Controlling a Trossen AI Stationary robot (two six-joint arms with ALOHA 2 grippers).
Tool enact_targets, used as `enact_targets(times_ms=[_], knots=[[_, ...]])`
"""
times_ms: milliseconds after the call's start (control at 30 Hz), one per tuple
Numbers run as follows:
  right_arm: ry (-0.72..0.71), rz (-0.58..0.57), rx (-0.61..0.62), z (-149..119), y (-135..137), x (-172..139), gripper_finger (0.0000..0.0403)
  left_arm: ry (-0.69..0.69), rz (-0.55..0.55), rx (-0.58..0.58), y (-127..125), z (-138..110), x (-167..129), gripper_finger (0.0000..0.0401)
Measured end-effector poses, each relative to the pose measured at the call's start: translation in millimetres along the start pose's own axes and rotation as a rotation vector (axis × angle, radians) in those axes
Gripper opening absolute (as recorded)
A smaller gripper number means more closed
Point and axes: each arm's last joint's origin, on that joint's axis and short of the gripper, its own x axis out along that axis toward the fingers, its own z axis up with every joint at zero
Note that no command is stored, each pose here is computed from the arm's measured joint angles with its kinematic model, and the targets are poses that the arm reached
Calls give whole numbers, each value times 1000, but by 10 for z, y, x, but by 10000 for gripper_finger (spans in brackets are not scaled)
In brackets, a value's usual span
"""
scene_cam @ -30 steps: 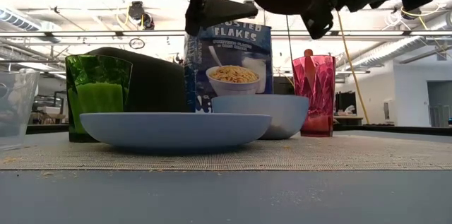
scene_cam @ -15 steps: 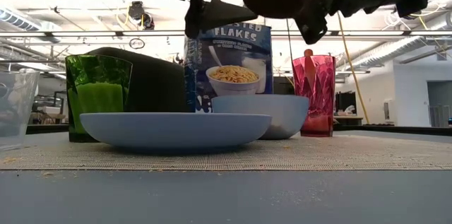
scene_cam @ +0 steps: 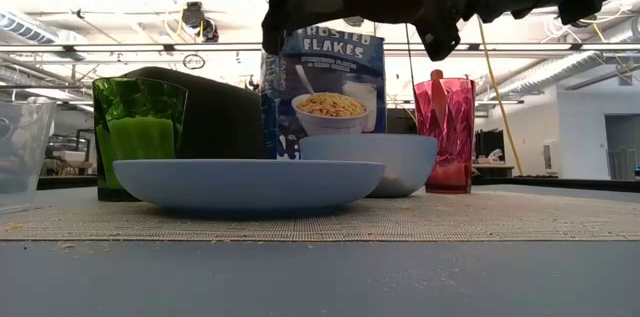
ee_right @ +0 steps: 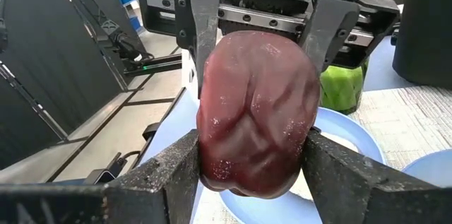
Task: Arrange a breakfast setting
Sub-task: Put the apple on the top left of the gray placemat
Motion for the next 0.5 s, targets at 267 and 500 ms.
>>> enact_targets(times_ms=[267,500], knots=[[-1,2,0,1,1,0,215,-8,-2,-2,-3,7,0,242],[-1,3,-1,2,1,0,233,-11,-2,-2,-4,10,0,243]])
